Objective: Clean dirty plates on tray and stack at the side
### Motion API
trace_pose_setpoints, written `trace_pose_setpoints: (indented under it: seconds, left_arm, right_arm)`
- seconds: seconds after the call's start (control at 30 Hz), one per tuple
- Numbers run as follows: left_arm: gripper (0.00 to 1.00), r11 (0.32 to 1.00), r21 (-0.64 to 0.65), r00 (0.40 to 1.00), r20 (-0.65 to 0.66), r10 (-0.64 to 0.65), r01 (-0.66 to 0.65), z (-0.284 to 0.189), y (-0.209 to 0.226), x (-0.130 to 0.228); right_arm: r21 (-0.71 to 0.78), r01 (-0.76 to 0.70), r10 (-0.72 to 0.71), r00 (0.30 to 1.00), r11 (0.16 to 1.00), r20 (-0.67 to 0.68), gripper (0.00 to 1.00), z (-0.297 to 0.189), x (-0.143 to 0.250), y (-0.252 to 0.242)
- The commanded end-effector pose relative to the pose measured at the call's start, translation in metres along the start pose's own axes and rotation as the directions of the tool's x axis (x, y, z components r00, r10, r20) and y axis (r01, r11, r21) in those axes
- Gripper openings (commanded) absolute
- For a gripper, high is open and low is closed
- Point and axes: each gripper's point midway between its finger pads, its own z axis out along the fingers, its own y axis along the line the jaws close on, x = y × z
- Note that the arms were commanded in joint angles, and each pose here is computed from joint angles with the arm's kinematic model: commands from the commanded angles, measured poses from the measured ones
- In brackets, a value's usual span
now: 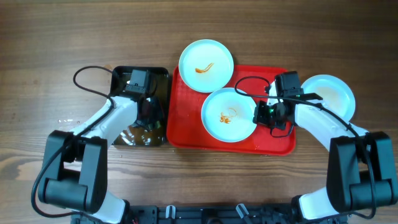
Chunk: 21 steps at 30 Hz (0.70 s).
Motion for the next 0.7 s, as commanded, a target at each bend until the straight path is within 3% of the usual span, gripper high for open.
trace_pose_setpoints:
  seconds: [0.0,0.17,0.67]
  left_arm:
    - [0.04,0.998,0.048,0.997,0.067,0.043,-0.047,-0.022,-0.008,-0.008]
    - [0.04,0.993,0.092,0.986,0.16,0.053,-0.069,-0.049,-0.017,-0.022]
    - [0.04,0.97,0.115,0.937,0.306,0.17,-0.213,-0.061,-0.034,-0.051]
  right_arm:
    - [0.181,-0.037,0.039,0.999,0.983,-0.009,0.04,0.011,0.009,-0.04]
    - [0.182,-0.037,0.039,0.999,0.983,-0.012,0.04,0.011,0.01,-0.04]
    - [0.182,-0.037,0.039,0.999,0.983,-0.011,0.04,0.011,0.01,-0.04]
